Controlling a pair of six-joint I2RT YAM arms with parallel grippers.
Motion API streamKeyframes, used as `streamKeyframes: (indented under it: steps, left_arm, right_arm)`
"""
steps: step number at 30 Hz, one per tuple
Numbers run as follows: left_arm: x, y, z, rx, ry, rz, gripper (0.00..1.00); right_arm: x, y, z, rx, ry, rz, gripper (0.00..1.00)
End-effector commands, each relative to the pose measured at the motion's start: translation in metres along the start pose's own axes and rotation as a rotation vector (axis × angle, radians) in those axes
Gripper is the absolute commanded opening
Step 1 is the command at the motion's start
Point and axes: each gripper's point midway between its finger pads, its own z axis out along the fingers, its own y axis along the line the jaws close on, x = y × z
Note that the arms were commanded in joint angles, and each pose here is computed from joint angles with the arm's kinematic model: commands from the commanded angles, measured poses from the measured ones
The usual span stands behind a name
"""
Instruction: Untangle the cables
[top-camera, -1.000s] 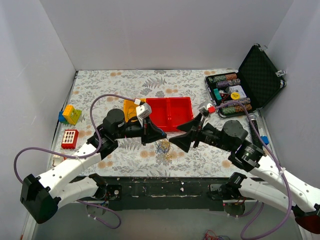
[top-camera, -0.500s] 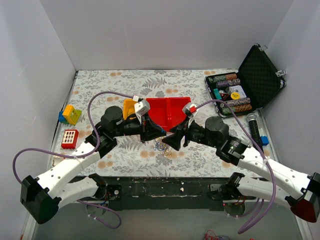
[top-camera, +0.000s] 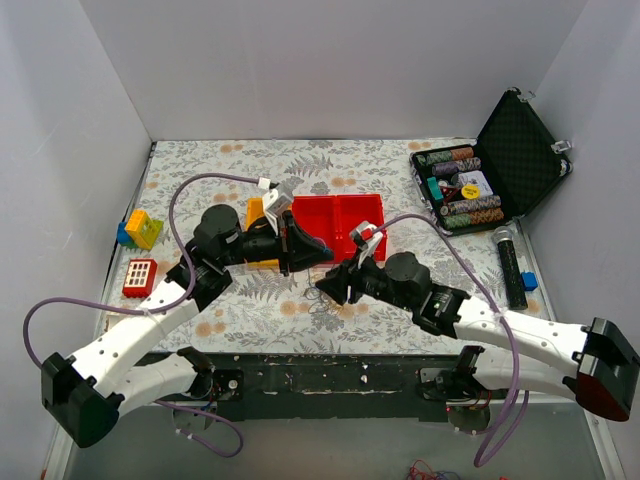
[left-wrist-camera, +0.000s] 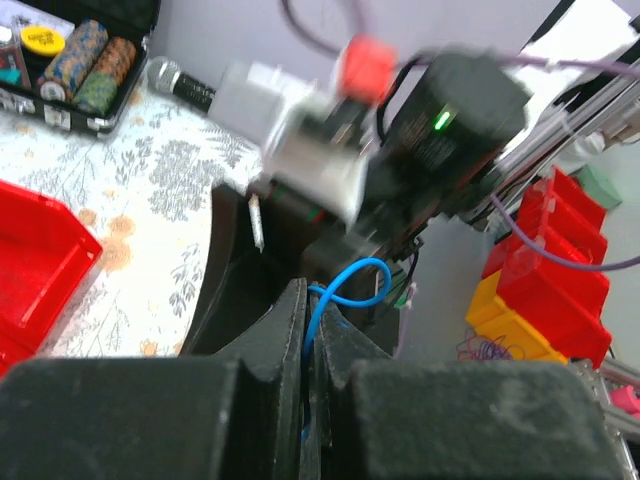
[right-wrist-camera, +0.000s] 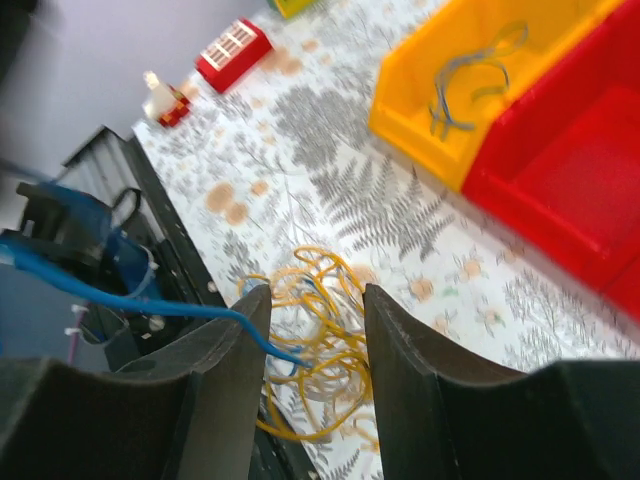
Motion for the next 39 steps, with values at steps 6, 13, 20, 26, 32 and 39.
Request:
streamKeyframes:
  steps: [6,13,20,26,32,39]
  left_arm:
    - [-0.097,-0.047,-0.012,0.090,-0.185,0.075,0.00]
    - [-0.149,-0.075,-0.025,0.109,-0.260,0.147,0.00]
    - [-0.212,-0.109,-0.039,0.114,-0.351,0.298,0.00]
    - [-0.247,-0.086,-0.051,-0.099,-0.445,0.363,0.00]
    - [-0.233,-0.007,-0.064,-0.450,-0.469,0.351,0.00]
    - [-0.150,0.083,-0.070,-0.668,-0.328,0.368,0.00]
  right_arm:
    - [0.056,-0.031,0.002,0.116,0.059,0.071,0.50]
    - [0.109,-0.041,-0.005,0.131,0.177,0.126,0.50]
    - [0.149,-0.048,-0.014,0.157,0.265,0.150,0.50]
    - [0.161,-0.052,-0.022,0.179,0.295,0.157,0.51]
    - [0.157,-0.050,-0.029,0.178,0.287,0.152,0.51]
    - [0.150,-0.049,-0.035,0.178,0.266,0.146,0.51]
